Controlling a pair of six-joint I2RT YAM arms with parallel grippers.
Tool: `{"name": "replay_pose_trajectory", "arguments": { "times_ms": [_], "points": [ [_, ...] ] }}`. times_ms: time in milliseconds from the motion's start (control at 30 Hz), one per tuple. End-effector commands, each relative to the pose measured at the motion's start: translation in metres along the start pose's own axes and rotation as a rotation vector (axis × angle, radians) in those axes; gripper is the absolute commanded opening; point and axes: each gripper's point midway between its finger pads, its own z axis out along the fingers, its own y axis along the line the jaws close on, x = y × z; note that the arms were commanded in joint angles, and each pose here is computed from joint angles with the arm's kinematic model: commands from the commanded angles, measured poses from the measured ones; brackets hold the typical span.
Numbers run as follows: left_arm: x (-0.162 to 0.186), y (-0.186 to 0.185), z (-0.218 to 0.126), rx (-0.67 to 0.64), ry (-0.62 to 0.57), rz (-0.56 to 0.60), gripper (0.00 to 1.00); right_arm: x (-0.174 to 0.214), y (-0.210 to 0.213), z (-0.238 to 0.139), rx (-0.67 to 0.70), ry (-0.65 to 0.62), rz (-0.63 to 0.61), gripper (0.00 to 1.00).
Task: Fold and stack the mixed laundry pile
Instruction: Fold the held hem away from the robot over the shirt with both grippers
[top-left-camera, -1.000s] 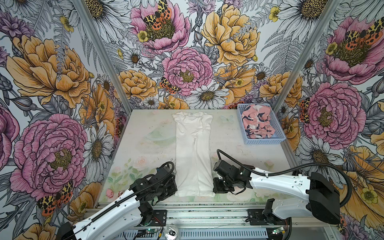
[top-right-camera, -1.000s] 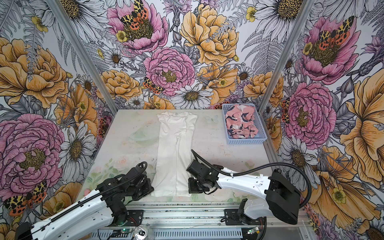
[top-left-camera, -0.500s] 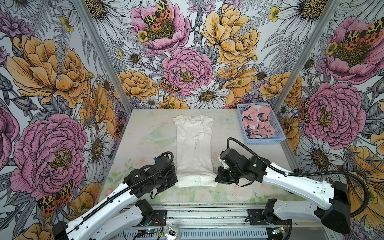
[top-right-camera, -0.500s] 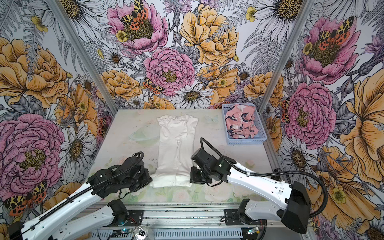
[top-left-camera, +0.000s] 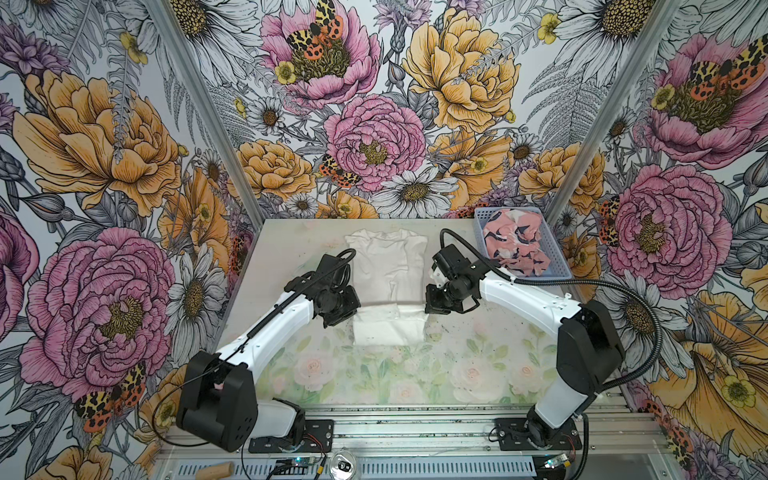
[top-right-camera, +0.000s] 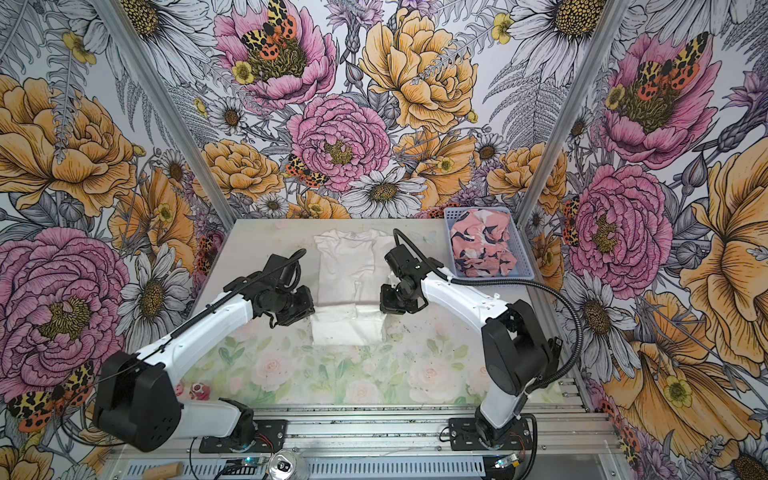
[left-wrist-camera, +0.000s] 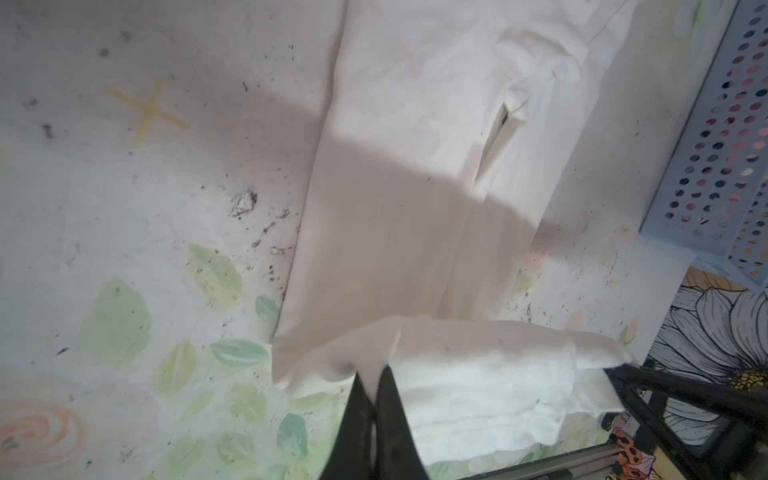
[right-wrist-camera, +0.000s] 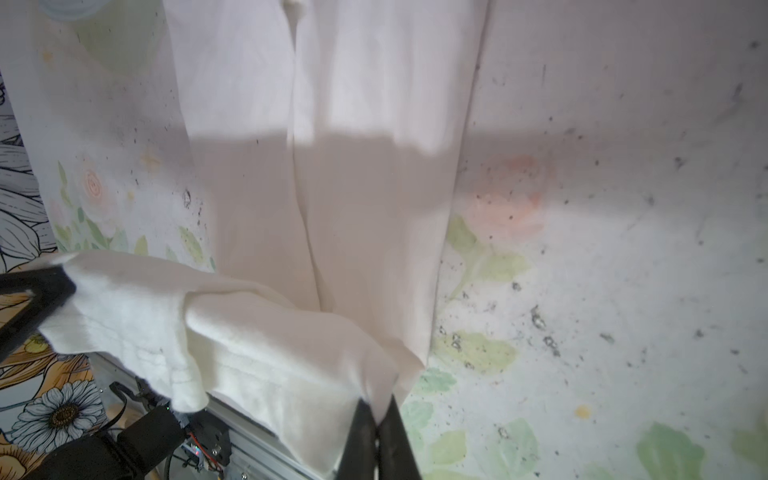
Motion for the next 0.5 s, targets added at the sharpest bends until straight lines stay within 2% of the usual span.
{"name": "replay_pose_trajectory", "arguments": {
  "times_ms": [0, 300, 467],
  "points": [
    [-0.031, -0.010, 0.011, 0.022, -0.019, 0.092, 0.00, -0.027, -0.003, 0.002, 0.003, -0.027, -0.046, 0.00],
    [-0.082, -0.006, 0.054, -0.018, 0.005, 0.103, 0.00, -0.085, -0.017, 0.022, 0.002, -0.054, -0.013, 0.00],
    [-0.092, -0.007, 0.080, -0.018, 0.036, 0.100, 0.00, -0.105, -0.022, 0.034, 0.003, -0.058, -0.010, 0.00]
  ]
}}
